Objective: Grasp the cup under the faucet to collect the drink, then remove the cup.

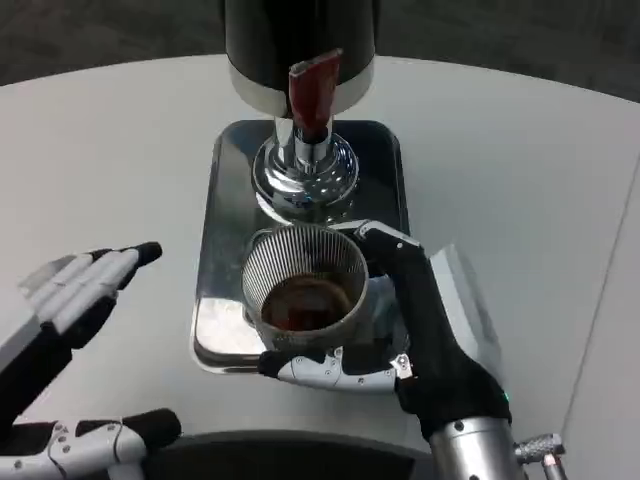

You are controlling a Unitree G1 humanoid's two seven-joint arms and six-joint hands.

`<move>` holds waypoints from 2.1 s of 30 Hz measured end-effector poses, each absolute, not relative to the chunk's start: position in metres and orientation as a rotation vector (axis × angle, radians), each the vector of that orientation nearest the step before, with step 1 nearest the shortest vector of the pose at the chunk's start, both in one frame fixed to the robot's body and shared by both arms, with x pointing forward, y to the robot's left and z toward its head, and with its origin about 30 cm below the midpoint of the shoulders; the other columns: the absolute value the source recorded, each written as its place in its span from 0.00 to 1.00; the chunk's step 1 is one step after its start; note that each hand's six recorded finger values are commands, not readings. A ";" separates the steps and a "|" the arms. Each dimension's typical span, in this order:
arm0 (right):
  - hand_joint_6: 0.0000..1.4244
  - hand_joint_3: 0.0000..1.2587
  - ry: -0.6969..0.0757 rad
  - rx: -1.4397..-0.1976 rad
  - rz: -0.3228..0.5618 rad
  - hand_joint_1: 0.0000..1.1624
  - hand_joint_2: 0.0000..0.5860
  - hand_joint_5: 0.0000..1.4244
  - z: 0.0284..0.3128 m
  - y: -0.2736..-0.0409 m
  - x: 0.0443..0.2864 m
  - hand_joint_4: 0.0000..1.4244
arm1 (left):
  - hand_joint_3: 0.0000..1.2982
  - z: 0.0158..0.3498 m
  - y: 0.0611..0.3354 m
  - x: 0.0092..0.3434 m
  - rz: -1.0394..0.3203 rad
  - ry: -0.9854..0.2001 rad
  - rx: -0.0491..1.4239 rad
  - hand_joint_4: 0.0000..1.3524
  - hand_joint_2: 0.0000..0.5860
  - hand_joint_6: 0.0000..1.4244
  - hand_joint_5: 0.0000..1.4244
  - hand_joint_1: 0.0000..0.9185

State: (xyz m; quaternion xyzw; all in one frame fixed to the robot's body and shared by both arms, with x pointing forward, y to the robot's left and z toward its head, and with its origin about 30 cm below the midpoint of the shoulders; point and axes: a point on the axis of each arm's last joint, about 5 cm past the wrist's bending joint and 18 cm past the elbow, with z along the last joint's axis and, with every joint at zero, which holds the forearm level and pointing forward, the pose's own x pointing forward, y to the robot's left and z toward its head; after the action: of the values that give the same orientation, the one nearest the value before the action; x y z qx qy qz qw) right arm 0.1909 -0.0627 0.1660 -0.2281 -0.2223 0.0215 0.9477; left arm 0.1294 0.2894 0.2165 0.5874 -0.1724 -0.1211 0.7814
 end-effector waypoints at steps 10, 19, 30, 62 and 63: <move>0.89 0.65 -0.461 -0.440 0.085 0.95 0.13 0.67 0.171 -0.067 0.176 0.71 | 0.00 0.207 0.275 0.121 -0.309 -0.257 1.358 0.00 0.12 0.00 0.00 0.00; 0.89 0.65 -0.483 -0.467 0.147 0.95 0.14 0.67 0.177 -0.077 0.164 0.71 | 0.00 0.203 0.269 0.118 -0.314 -0.216 1.391 0.00 0.10 0.00 0.00 0.00; 0.89 0.65 -0.501 -0.468 0.212 0.95 0.14 0.67 0.181 -0.086 0.148 0.71 | 0.00 0.196 0.259 0.112 -0.313 -0.206 1.402 0.00 0.09 0.00 0.00 0.00; 0.89 0.64 -0.496 -0.430 0.282 0.95 0.15 0.68 0.184 -0.098 0.125 0.71 | 0.00 0.194 0.241 0.095 -0.177 -0.293 1.409 0.00 0.09 0.00 0.00 0.00; 0.89 0.64 -0.498 -0.430 0.281 0.95 0.15 0.68 0.185 -0.098 0.125 0.71 | 0.00 0.194 0.240 0.096 -0.176 -0.293 1.408 0.00 0.09 0.00 0.00 0.00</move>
State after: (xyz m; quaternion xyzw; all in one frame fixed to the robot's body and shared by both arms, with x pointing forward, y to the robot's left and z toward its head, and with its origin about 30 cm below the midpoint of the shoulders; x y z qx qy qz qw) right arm 0.1250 -0.0979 0.1845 -0.2105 -0.2437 0.1374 0.9367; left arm 0.0956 0.2405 0.1937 0.6440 -0.1338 -0.0805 0.7489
